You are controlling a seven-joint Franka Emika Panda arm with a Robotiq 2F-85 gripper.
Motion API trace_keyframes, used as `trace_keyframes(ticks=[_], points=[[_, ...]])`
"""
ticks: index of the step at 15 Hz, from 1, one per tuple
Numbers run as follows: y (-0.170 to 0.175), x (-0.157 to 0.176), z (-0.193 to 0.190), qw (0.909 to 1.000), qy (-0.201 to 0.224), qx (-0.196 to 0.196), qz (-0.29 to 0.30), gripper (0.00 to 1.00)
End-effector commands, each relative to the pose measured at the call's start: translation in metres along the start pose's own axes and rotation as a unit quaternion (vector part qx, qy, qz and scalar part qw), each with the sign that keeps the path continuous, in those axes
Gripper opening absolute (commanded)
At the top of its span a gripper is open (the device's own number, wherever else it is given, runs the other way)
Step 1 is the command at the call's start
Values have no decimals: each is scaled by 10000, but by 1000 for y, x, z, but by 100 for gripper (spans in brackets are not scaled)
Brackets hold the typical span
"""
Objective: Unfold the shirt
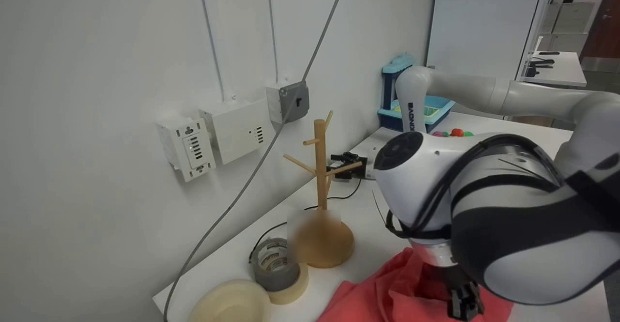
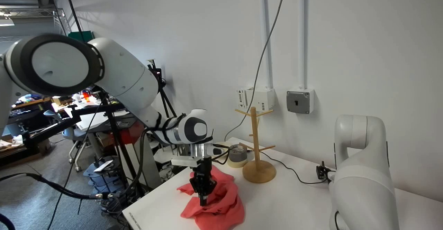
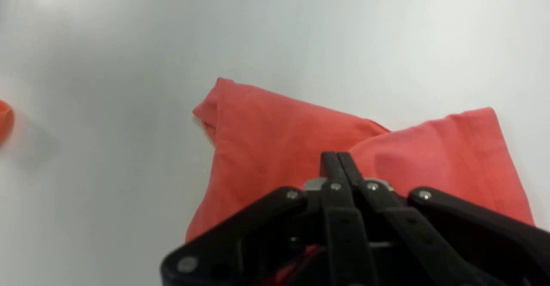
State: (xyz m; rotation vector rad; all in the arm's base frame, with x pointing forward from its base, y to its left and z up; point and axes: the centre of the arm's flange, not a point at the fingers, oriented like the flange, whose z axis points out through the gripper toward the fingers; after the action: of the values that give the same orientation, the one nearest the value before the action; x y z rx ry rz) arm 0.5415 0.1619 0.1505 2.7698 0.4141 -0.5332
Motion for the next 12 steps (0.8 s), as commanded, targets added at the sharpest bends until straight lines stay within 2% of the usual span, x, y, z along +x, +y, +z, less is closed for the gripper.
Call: trace_keyframes(ticks=[1, 8, 10, 12], points=[[22, -39, 9, 9990, -407, -160, 99, 0], [52, -91, 50, 9911, -1278, -153, 335, 0], [61, -98, 52, 9894, -1395, -58, 388, 0], [69, -95, 45, 9913, -1217, -44, 501, 0]])
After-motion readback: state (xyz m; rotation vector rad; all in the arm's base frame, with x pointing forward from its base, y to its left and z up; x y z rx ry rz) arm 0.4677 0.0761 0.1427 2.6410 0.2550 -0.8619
